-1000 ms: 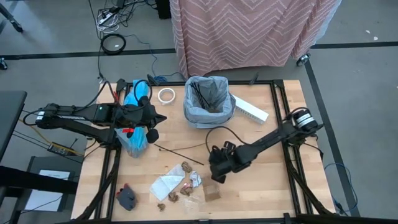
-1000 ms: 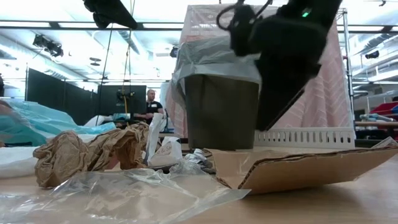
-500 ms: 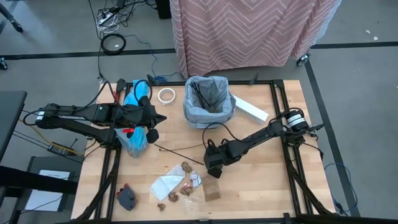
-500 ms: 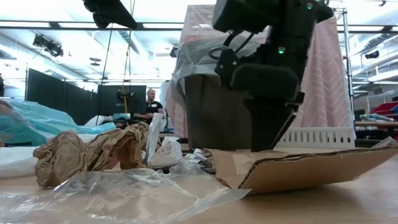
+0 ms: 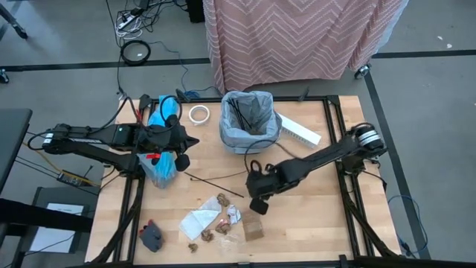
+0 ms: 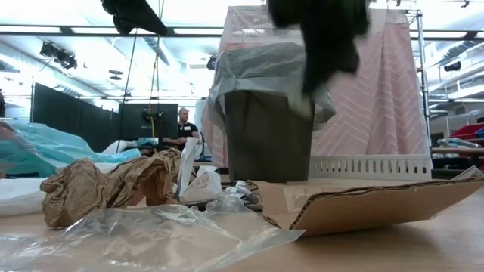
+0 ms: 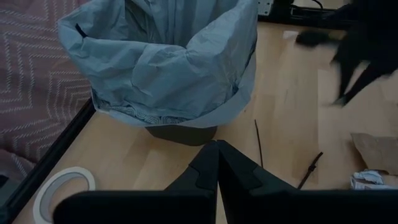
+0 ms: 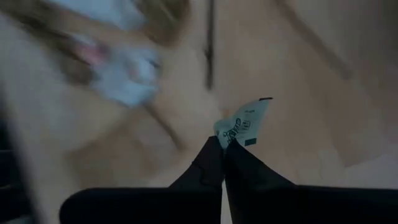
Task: Place trash/remove bag and relplace
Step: Put the stevia packet into the trash bin
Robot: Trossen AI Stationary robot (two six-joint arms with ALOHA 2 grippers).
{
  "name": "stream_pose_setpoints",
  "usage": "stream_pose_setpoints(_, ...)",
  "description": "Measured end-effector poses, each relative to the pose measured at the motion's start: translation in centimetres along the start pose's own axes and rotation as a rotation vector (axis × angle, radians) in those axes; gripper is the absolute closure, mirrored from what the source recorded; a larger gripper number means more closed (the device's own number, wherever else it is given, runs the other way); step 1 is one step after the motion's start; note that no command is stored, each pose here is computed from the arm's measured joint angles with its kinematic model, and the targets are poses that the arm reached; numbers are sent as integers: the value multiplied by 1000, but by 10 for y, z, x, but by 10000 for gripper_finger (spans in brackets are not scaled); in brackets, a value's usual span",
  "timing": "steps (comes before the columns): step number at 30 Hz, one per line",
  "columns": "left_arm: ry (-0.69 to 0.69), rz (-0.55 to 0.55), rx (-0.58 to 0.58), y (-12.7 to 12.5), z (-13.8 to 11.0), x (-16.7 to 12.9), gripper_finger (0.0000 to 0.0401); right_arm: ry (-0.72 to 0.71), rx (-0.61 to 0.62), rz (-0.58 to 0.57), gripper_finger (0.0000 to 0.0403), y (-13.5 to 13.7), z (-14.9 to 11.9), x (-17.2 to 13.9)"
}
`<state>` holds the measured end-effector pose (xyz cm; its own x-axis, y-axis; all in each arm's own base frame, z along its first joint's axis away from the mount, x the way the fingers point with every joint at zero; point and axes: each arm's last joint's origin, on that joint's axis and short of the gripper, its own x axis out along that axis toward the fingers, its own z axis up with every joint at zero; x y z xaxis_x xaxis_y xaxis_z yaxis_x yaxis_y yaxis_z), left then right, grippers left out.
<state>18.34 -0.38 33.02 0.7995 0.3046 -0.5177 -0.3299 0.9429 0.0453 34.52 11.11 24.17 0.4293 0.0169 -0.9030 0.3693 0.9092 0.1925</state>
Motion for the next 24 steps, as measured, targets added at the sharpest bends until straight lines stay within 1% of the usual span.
stream_pose_setpoints(2,-1,6,0,0,0,0,386,-99,-14,35,402,1,12,-35)
stream_pose_setpoints(4,-2,8,0,0,0,0,386,-243,-26,40,402,-2,25,-73)
stream_pose_setpoints(6,-4,13,0,0,0,0,386,-389,-34,-17,402,-12,36,-104)
stream_pose_setpoints(8,-5,16,0,0,0,0,386,-517,-31,-114,402,-27,47,-129)
stream_pose_setpoints(11,-6,16,-1,0,0,0,386,-619,-33,-233,402,-56,63,-156)
stream_pose_setpoints(14,-9,18,-2,0,1,0,386,-636,-18,-328,403,-90,76,-164)
stream_pose_setpoints(17,-8,18,-2,0,1,0,386,-605,-24,-390,402,-119,89,-161)
stream_pose_setpoints(20,-8,19,-2,0,1,0,386,-546,-69,-362,386,-140,101,-151)
stream_pose_setpoints(24,-8,18,-1,0,1,0,386,-453,-74,-354,335,-157,112,-127)
